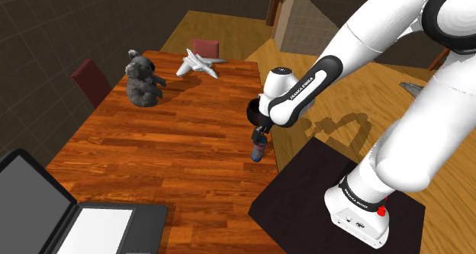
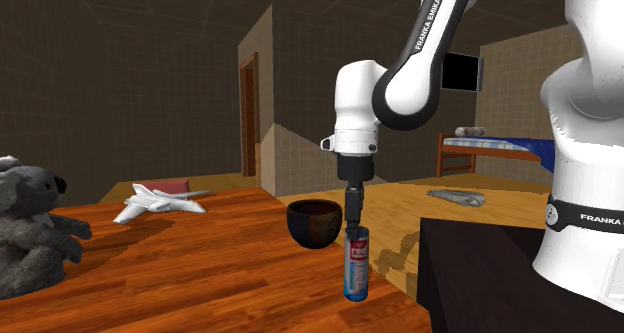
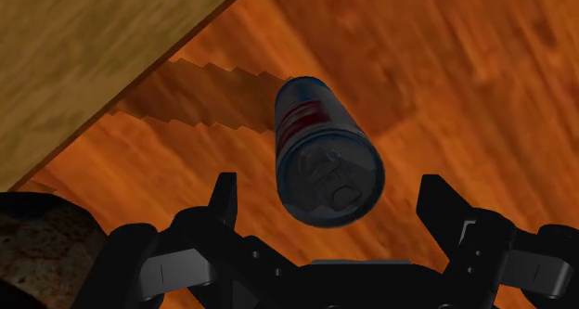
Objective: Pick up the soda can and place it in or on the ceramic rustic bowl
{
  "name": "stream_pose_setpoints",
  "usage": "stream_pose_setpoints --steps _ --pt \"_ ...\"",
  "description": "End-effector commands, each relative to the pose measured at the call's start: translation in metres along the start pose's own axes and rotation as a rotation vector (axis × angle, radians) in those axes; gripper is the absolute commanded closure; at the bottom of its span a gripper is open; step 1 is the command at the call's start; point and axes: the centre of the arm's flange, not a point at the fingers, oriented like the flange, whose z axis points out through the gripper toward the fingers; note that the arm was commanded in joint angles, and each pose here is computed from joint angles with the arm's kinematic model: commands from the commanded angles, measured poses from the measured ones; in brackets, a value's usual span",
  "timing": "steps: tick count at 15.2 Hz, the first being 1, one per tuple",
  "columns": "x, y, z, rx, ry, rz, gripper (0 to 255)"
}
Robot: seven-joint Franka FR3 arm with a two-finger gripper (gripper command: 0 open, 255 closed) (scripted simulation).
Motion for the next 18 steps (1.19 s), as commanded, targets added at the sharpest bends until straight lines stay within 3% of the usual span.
stream_pose_setpoints --steps 1,4,11,12,18 --pt "0.0 0.0 0.011 0.0 0.001 0.0 0" --pt "0.0 0.0 0.024 0.0 0.001 0.0 0" --pt "0.0 0.0 0.024 0.0 0.001 0.0 0" --pt "0.0 0.0 0.024 0.0 0.001 0.0 255" --pt "-0.001 0.0 0.024 0.0 0.001 0.0 255"
